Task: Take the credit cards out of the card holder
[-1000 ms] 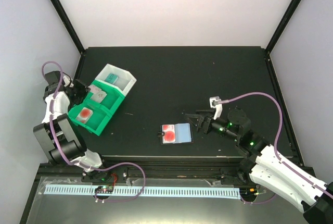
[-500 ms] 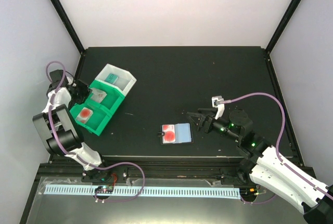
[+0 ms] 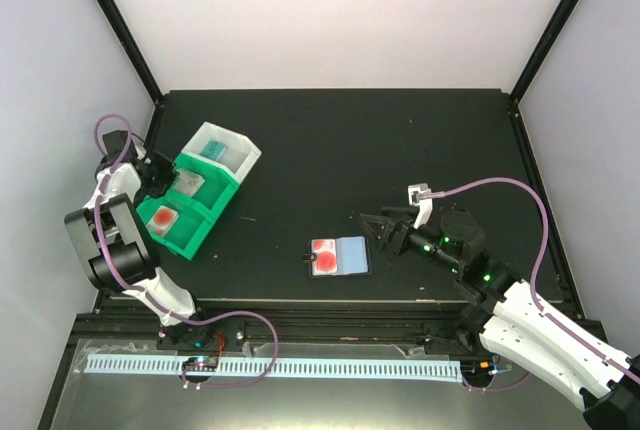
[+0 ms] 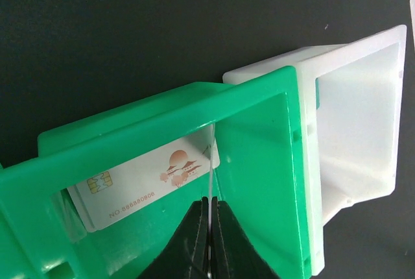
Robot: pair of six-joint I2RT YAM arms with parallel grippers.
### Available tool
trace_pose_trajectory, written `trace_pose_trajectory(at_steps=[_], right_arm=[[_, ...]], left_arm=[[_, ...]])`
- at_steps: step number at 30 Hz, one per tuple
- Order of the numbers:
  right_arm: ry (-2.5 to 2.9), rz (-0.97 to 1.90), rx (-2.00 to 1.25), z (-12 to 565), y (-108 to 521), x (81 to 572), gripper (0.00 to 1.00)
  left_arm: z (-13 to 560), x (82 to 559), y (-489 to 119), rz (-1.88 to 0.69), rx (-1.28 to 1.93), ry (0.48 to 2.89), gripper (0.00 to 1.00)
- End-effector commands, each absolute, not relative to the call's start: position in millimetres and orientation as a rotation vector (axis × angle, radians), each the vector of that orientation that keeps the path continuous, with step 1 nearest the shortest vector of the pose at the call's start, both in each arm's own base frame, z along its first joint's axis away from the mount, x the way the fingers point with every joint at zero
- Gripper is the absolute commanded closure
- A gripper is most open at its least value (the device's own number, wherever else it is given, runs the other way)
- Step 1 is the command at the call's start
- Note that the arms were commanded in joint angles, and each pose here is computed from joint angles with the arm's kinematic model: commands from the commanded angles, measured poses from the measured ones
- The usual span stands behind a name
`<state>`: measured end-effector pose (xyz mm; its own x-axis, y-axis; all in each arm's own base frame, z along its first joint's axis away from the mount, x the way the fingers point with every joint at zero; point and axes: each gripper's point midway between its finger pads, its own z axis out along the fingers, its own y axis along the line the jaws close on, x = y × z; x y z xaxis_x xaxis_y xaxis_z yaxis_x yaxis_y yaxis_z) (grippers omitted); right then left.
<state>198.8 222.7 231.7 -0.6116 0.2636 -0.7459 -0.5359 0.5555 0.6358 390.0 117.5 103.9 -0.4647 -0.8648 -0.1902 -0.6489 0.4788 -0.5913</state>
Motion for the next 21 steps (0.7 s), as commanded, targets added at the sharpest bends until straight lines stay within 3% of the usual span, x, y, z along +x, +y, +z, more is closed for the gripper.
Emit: trace_pose_trajectory(at_steps=[1, 21], right_arm=[[1.891, 1.124, -0.21, 241.0, 218.7, 202.7, 0.0], [1.898, 1.111, -0.197, 238.0, 216.6, 203.6, 0.0]], left_arm=[[115.0, 401.8, 129.7, -0.545, -1.234, 2.229, 0.95], [114.5, 401.1, 137.9, -0.459, -1.226, 2.254, 0.85]])
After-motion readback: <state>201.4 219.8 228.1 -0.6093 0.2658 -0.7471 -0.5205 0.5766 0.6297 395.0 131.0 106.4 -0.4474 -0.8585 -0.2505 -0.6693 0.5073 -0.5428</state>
